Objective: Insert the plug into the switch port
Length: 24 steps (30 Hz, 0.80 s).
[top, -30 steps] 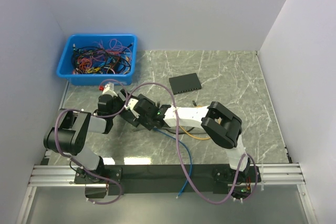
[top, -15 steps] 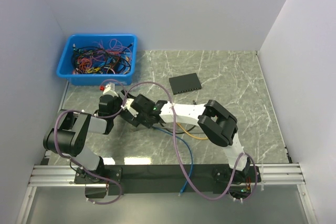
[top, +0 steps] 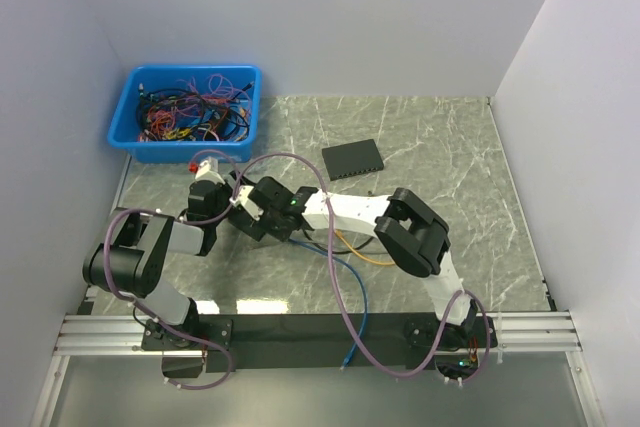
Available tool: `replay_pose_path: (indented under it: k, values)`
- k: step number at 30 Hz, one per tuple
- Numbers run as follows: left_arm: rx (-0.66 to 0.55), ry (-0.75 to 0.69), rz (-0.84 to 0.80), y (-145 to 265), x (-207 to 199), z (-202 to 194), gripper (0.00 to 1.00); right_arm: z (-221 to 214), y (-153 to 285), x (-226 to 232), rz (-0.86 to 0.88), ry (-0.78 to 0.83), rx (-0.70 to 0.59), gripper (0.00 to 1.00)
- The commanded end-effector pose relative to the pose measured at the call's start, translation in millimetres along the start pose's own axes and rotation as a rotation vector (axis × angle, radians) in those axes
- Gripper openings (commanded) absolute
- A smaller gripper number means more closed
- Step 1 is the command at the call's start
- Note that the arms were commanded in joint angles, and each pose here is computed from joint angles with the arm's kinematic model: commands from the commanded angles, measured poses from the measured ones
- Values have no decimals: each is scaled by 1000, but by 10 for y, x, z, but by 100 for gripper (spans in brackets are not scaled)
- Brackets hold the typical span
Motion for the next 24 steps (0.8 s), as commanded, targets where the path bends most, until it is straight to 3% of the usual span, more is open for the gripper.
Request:
replay_pose_path:
  k: [1,6,15,19,22,23,24]
  values:
    - [174,58,-91,82,-180,-345,93,1091,140,98,72,-26,-448,0]
    - [150,50,-64,80,-187,-254,94,981,151,89,71,-66,-434,1]
    - [44,40,100,212,-61,-29,94,589,356,59,50,-129,-384,33]
    - [17,20,170,252,-37,105,95,483,578,60,46,-145,-374,55]
    - [-16,17,211,294,-11,184,96,392,778,93,56,-159,-375,64]
    - [-21,17,210,302,-19,200,96,354,825,126,59,-158,-375,81]
    - [-20,18,224,300,-5,217,96,259,835,110,36,-160,-361,89]
Point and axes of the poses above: each gripper's point midway between its finger pads, its own y axis back along the fingers, its own x axis along the line the jaws close on, z = x × y, the point moved 6 cm from there along y, back along the fingers, and after that the axes turned 13 degrees about -y, right-handed, at the moved point
